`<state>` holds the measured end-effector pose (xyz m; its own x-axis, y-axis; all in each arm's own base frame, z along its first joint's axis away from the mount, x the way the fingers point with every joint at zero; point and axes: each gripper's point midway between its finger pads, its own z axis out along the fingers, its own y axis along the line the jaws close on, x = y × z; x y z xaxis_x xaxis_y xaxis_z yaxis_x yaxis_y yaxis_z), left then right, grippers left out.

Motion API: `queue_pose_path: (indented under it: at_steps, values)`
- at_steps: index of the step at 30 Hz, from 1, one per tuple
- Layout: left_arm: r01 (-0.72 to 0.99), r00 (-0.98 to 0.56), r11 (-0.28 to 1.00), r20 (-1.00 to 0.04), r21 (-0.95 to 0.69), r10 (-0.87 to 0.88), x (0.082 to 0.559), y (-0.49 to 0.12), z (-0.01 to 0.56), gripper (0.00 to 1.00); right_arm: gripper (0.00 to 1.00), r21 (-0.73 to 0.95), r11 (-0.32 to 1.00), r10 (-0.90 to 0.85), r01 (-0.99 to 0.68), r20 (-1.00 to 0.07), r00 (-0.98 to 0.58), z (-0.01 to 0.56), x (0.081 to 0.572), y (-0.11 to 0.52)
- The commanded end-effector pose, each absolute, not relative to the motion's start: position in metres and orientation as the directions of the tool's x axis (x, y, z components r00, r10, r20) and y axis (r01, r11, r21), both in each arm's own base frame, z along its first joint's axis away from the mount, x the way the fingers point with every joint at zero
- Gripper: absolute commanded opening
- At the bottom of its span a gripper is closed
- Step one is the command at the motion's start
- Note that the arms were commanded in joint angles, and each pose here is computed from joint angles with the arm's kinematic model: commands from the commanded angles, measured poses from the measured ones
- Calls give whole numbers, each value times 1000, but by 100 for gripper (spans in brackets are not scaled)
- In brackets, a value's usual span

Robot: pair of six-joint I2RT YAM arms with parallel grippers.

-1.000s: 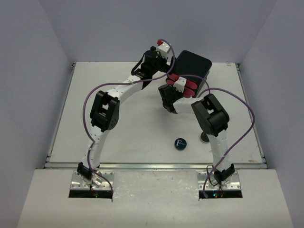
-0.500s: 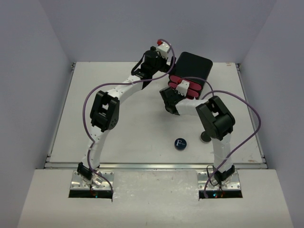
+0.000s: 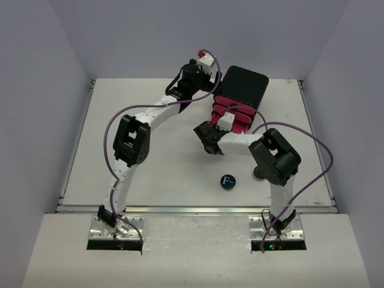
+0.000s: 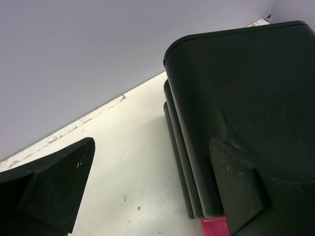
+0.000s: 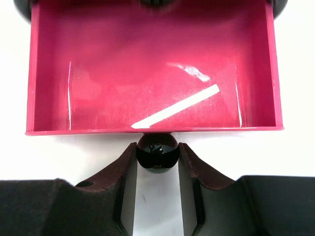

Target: Organize the makeup

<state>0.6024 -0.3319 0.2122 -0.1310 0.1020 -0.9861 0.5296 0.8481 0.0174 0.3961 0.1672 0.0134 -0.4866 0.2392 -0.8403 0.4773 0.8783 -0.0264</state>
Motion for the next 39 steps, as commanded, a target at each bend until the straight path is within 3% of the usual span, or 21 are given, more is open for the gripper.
queue_pose_path:
  at_steps: [1,3,6,8,11,14,18,21,26,28,34,39]
  values:
    - [506,-49,862,-997,22,54,600,-316,265,99,1,-21,860,251,511,-854,-456,27,379,160]
    - [503,-49,864,-997,24,56,599,-315,266,100,4,-36,859,246,511,-846,-473,20,374,158]
    - [500,-51,865,-996,35,69,597,-313,265,100,28,-61,854,238,516,-836,-494,17,370,157]
    - [496,-50,867,-996,45,80,596,-311,267,100,51,-72,859,226,507,-836,-501,20,369,157]
    - [488,-45,871,-994,62,96,593,-307,271,100,67,-54,906,189,421,-836,-515,28,373,170]
    - [477,-40,875,-993,82,115,591,-302,275,100,77,-24,939,176,343,-824,-538,32,371,182]
    - [457,-40,883,-990,102,135,587,-292,282,100,84,-32,979,96,201,-799,-594,43,365,200]
    - [411,-53,904,-987,114,149,585,-276,283,100,86,-106,994,-80,8,-799,-595,61,358,217]
    - [344,-107,928,-976,145,192,575,-239,291,100,91,-30,944,-237,-329,-758,-608,87,318,242]
    - [327,-152,932,-965,155,214,570,-226,285,100,92,-24,930,-264,-367,-740,-619,100,302,235]
    - [291,-255,944,-938,156,234,541,-167,276,100,95,-40,965,-225,-260,-639,-736,110,266,170]
    - [327,-339,938,-912,117,232,504,-136,251,100,98,53,996,83,65,-529,-845,89,258,79]
